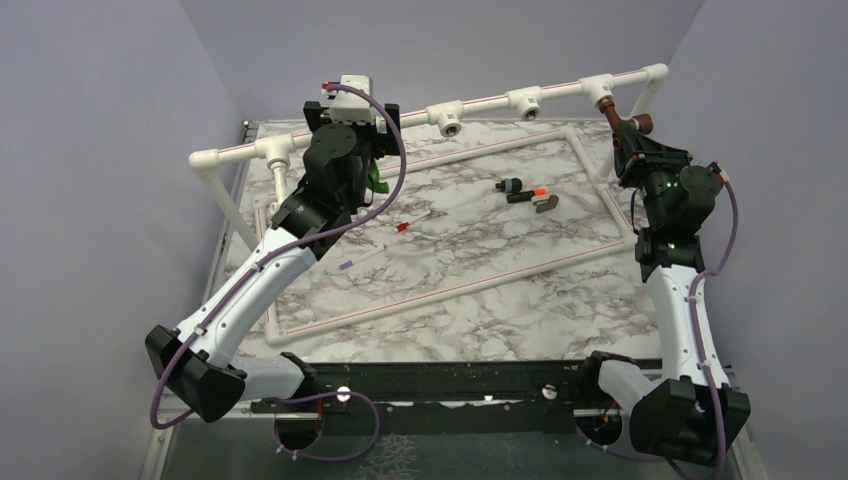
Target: Install the water faucets
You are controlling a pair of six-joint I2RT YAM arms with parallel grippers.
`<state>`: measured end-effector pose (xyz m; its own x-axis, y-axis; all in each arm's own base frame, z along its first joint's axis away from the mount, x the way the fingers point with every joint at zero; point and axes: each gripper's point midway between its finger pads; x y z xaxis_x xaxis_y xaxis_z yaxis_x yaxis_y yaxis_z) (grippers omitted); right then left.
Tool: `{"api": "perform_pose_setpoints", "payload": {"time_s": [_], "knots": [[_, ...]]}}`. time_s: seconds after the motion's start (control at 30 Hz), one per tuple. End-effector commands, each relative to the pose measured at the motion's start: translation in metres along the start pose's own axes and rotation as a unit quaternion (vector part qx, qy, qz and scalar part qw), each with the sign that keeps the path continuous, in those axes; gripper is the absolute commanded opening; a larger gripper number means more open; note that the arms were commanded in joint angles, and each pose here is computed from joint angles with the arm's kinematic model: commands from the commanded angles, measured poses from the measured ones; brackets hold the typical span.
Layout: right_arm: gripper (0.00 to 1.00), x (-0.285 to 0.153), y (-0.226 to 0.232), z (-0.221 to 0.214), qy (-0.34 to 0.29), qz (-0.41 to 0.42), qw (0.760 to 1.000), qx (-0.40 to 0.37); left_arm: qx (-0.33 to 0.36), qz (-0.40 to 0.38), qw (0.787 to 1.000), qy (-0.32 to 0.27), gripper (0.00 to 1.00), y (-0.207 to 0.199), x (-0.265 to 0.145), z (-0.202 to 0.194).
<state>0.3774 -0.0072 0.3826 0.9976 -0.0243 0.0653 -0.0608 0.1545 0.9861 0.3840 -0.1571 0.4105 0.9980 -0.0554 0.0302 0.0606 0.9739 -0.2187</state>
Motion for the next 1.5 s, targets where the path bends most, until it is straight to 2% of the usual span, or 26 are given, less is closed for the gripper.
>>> {"api": "perform_pose_setpoints", "payload": {"time_s": [0.0, 0.17, 0.33, 0.47, 0.83, 1.0, 1.17, 1.33, 1.47], "knots": [[0.01, -0.004, 0.016, 0.001, 0.005, -0.005, 0.998, 0.058, 0.057, 0.038, 0.992, 0.107, 0.99, 0.023, -0.006, -0.073], [0.02, -0.005, 0.019, 0.005, -0.006, -0.009, 1.0, 0.016, 0.057, 0.038, 0.992, 0.106, 0.99, 0.023, -0.006, -0.072], [0.31, -0.006, 0.013, 0.006, -0.012, -0.017, 1.0, -0.007, 0.058, 0.038, 0.992, 0.106, 0.99, 0.023, -0.006, -0.072], [0.44, -0.006, 0.012, 0.007, -0.015, -0.015, 1.0, -0.018, 0.058, 0.038, 0.992, 0.106, 0.99, 0.023, -0.006, -0.072], [0.67, -0.014, 0.02, 0.012, -0.032, -0.003, 0.997, -0.076, 0.06, 0.037, 0.991, 0.11, 0.99, 0.023, -0.005, -0.075], [0.71, -0.021, 0.023, 0.01, -0.028, -0.006, 0.989, -0.142, 0.059, 0.035, 0.991, 0.112, 0.99, 0.021, -0.004, -0.077], [0.72, -0.031, 0.007, 0.015, -0.037, -0.042, 0.976, -0.211, 0.059, 0.035, 0.991, 0.113, 0.99, 0.021, -0.004, -0.078], [0.74, -0.04, -0.002, 0.032, -0.066, -0.076, 0.947, -0.305, 0.062, 0.035, 0.991, 0.112, 0.99, 0.02, -0.005, -0.078], [0.74, -0.043, 0.007, 0.045, -0.09, -0.066, 0.906, -0.408, 0.063, 0.031, 0.991, 0.113, 0.99, 0.017, -0.006, -0.079]]}}
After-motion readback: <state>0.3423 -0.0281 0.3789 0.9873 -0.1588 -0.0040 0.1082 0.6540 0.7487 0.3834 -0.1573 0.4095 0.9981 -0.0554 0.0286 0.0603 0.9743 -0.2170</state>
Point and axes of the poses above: each gripper's point midway between its finger pads, its own x axis out along the fingers, its own y axis along the line the jaws close on, z = x × y, and after that the axes turned 12 degrees about -x, right-handed
